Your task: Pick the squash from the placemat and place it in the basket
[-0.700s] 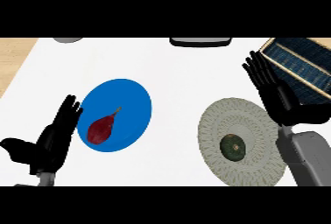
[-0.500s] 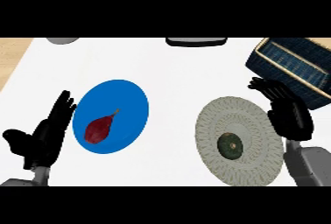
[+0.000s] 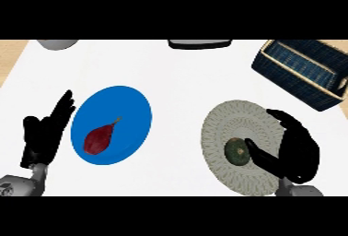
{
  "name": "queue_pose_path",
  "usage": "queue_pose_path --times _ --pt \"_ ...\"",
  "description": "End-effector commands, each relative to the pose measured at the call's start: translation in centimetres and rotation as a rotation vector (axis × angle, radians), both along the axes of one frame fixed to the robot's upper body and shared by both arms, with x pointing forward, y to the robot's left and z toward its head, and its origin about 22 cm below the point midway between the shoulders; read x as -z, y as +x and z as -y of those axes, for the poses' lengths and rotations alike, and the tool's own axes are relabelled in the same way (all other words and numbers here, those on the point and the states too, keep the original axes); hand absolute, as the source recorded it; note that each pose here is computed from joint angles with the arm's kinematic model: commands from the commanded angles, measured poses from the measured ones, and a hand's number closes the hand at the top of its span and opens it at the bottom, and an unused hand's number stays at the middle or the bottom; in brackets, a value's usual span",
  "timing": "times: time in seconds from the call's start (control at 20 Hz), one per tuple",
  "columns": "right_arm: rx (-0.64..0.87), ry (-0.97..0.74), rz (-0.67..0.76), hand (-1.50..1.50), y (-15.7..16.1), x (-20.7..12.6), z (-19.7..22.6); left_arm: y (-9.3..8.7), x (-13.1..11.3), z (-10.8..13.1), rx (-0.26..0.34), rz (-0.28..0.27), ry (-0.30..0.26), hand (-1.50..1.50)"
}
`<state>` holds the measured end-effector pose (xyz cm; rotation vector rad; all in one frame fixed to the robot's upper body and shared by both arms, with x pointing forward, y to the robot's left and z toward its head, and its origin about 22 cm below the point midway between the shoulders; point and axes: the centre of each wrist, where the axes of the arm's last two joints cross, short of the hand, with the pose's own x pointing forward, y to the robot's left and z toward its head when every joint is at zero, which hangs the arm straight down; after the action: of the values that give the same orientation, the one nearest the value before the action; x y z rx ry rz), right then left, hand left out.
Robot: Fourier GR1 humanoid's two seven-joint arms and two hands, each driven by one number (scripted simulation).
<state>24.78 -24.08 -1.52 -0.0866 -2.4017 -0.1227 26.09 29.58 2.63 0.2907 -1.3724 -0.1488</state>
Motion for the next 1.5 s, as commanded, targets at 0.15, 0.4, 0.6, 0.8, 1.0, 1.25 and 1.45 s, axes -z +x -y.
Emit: queue_pose_path --times 0.15,0.4,0.6,0.8,1.0,1.25,1.45 --pt "0.483 -0.267 -0.229 -1.5 -6.0 2.5 2.5 1.0 -0.3 -0.1 -0.014 -0.018 0.017 0.0" --pt "0.556 -0.62 -0.478 -1.5 -12.2 2.3 8.1 0.9 -0.5 -0.3 -0.005 -0.028 0.029 0.0" --pt "0.406 -0.816 -0.692 -1.5 -15.1 0.7 9.1 1.6 -1.4 0.0 0.001 -0.008 0.026 0.0" --pt "0.277 -0.841 -0.814 -1.5 -16.7 -2.8 6.2 1.2 -0.3 1.1 0.034 -0.011 0.029 0.0" --pt "0.236 -0.838 -0.847 -1.5 -17.5 -8.6 3.5 2.7 -1.2 1.2 0.034 -0.019 0.019 0.0" --pt "0.284 -0.819 -0.887 -1.5 -18.0 -13.0 2.1 3.0 0.2 1.2 0.057 -0.009 0.019 0.0" --pt "0.365 -0.787 -0.848 -1.5 -17.2 -13.4 1.2 2.8 -0.4 2.9 0.052 -0.029 0.006 0.0"
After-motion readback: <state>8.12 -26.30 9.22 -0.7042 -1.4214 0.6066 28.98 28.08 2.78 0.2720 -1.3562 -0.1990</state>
